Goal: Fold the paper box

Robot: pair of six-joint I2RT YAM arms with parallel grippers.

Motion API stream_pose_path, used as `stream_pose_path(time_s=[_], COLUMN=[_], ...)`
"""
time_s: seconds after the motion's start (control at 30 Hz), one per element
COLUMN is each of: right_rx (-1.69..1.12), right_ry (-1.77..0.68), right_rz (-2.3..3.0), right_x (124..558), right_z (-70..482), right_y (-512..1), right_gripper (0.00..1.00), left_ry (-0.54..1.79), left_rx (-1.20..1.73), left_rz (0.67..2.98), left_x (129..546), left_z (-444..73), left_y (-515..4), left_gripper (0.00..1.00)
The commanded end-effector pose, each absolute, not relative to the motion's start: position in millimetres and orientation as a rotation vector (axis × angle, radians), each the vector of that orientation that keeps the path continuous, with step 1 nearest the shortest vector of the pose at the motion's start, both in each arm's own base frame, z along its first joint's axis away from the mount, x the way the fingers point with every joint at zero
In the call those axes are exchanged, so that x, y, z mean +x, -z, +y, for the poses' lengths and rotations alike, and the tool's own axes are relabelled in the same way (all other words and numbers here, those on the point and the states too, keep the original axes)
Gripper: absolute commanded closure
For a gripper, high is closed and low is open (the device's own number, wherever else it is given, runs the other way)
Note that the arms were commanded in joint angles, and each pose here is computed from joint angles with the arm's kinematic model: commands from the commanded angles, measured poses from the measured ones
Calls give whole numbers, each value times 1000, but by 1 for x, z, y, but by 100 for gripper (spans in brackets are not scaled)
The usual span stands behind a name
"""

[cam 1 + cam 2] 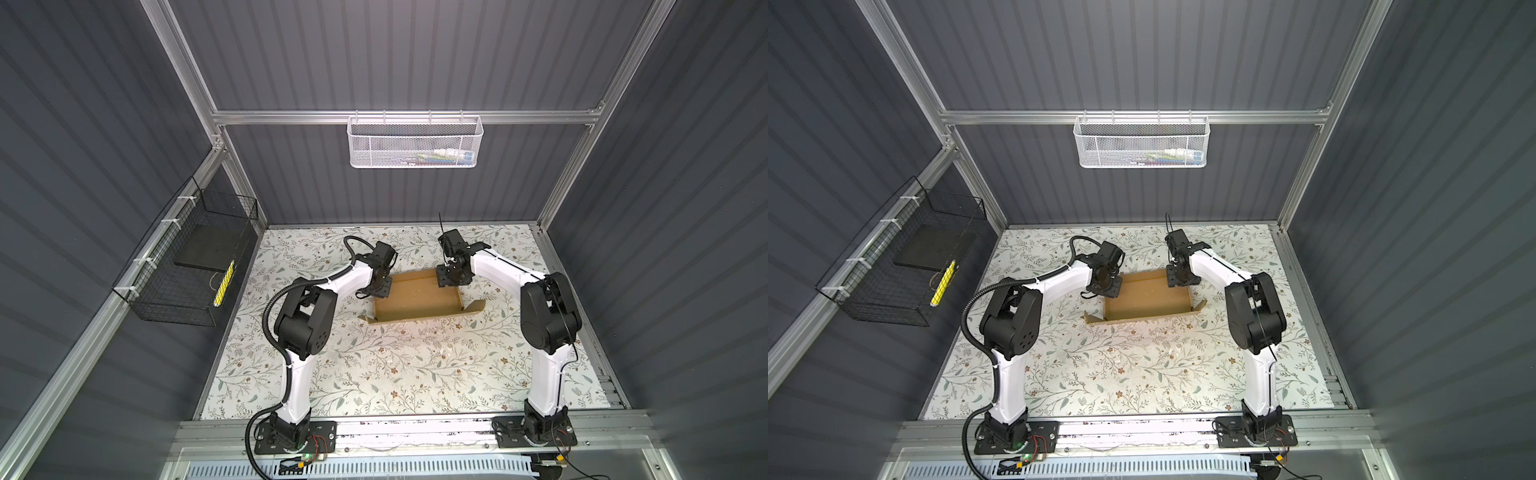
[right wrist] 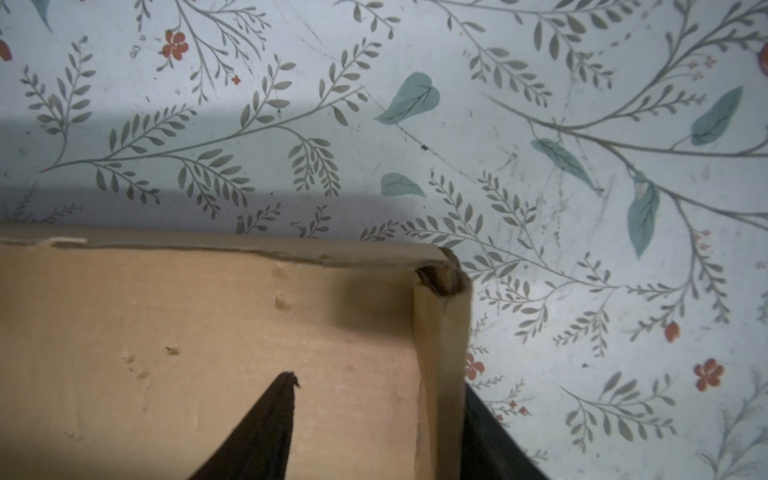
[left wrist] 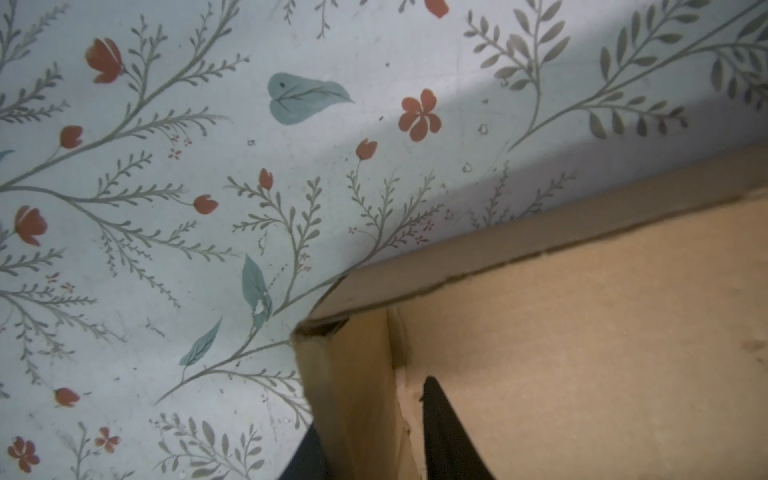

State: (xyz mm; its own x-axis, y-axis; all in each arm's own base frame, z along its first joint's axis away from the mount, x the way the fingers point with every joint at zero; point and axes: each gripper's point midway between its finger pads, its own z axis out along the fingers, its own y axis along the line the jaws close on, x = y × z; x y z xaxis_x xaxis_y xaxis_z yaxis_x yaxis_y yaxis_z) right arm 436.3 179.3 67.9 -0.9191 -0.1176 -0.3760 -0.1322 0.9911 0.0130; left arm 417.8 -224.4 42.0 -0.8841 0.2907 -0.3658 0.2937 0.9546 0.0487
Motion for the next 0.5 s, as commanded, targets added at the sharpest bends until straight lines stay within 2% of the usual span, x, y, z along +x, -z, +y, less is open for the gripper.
stream_pose_path(time_s=[0.0,0.23,0.47], right_rx=[-184,-167,-148], right_ry=[-74,-55,-72], right_rz=[2711,2711,2688], right_x=[437,434,433], right_z=[182,174,170], right_y=[-85,-87,-96], right_gripper=[32,22,19], left_ry=[41,35,30], left_rx=[467,463,450], left_rz=[2748,2745,2721], left_x=[412,413,416], left_z=[-232,-229,-225], left_y=[-39,-41,-54], left_gripper=[68,67,65])
